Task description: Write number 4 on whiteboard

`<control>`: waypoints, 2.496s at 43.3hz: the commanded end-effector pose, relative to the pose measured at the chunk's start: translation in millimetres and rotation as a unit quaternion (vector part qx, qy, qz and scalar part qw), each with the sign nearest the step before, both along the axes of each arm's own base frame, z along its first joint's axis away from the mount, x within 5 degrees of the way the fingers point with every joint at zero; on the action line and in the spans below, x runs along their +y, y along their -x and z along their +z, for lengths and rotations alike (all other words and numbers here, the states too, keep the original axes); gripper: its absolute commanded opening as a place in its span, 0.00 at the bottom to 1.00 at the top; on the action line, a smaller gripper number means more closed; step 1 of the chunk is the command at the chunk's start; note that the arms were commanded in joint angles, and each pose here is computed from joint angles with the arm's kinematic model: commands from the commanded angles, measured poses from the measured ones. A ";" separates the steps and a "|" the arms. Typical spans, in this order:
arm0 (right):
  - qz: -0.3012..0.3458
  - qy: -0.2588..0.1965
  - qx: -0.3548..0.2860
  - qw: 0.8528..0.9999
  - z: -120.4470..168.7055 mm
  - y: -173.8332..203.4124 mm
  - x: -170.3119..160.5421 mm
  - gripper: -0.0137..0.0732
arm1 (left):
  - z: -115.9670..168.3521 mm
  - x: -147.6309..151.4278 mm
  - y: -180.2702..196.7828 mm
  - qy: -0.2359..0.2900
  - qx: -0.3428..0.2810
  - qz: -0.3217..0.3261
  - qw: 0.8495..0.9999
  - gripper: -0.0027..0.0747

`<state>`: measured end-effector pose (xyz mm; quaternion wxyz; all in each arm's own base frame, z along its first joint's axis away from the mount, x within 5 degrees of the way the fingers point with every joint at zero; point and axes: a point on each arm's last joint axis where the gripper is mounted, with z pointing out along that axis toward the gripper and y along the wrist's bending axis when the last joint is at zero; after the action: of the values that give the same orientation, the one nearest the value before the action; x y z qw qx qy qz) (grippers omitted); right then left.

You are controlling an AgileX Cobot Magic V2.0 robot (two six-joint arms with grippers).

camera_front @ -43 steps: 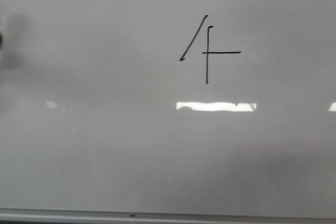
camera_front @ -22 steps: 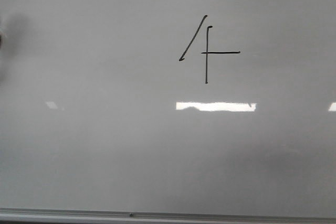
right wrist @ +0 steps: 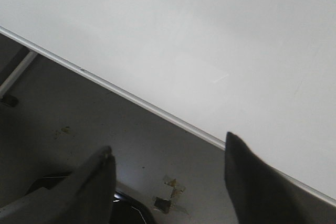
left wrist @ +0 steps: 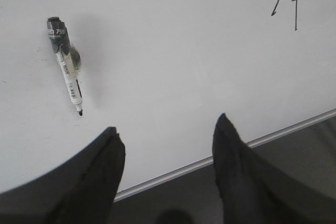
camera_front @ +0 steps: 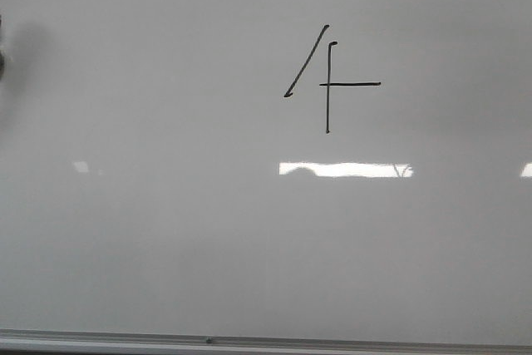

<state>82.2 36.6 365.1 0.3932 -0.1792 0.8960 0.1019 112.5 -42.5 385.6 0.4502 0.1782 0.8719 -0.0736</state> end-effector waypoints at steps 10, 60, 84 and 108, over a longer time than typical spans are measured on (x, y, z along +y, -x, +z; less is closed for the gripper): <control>-0.013 -0.006 -0.059 0.998 1.4 12.1 -7.5 0.55 | -12.4 1.4 7.7 0.009 -0.013 -0.005 1.000 0.46; -0.012 -0.010 -0.063 0.998 2.2 11.7 -7.0 0.08 | -18.2 11.7 19.8 0.022 -0.055 0.022 0.998 0.01; -0.012 -0.010 -0.063 0.998 2.2 11.7 -7.0 0.08 | -153.1 41.0 57.4 0.083 -0.325 0.164 0.928 0.01; -0.012 -0.009 -0.062 0.998 2.0 11.9 -7.1 0.08 | -170.6 41.5 58.2 0.090 -0.365 0.163 0.912 0.01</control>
<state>67.0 29.4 356.9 0.4170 -0.1773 0.8866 0.0932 56.2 -1.4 207.6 0.7238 0.0128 0.6899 -0.0035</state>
